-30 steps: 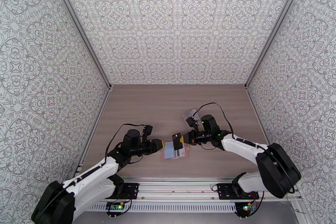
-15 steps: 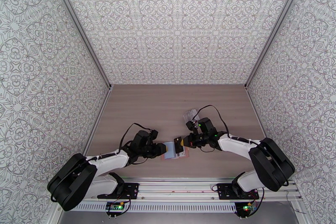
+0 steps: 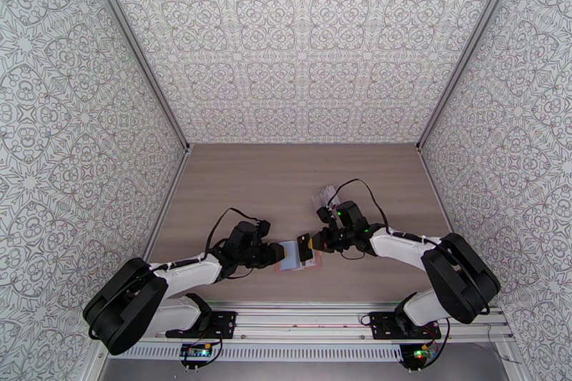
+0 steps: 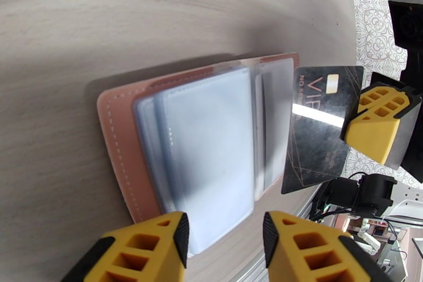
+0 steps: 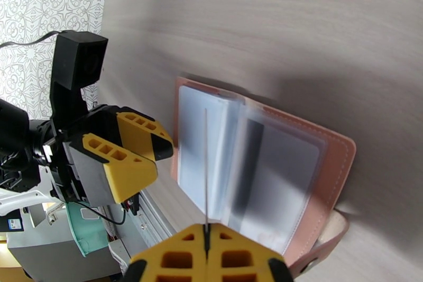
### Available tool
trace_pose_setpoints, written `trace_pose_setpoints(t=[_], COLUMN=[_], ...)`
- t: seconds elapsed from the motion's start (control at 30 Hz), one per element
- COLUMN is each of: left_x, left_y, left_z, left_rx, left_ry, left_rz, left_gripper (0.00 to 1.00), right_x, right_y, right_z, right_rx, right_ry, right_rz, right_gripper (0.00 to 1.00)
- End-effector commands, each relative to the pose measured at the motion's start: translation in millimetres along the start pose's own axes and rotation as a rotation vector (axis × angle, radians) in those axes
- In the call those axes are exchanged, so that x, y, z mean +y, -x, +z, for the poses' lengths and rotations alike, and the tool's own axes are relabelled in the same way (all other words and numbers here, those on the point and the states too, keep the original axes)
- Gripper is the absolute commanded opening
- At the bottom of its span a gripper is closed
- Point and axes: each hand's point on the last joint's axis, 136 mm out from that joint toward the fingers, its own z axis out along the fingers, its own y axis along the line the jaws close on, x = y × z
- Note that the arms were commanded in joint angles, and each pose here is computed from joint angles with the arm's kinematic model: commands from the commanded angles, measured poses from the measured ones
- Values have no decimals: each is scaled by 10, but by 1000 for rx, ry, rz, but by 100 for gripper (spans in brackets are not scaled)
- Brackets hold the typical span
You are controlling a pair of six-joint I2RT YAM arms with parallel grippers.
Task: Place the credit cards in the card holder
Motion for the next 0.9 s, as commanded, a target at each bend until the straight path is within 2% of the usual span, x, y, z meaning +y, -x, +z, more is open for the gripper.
trace_pose_setpoints(t=[0.0, 0.63, 0.87], left_x=[-45, -127, -43], left_y=[50, 123, 114], left_z=[2, 43, 80], left_rx=[-10, -26, -16], left_ry=[17, 84, 119], left_rz=[21, 51, 46], left_gripper=[44, 44, 43], right_x=[28, 116, 142], right_y=[-4, 85, 107], right_z=[-12, -32, 17], right_rx=[2, -15, -16], right_ry=[-18, -31, -29], right_rz=[-26, -32, -32], right_gripper=[0, 0, 0])
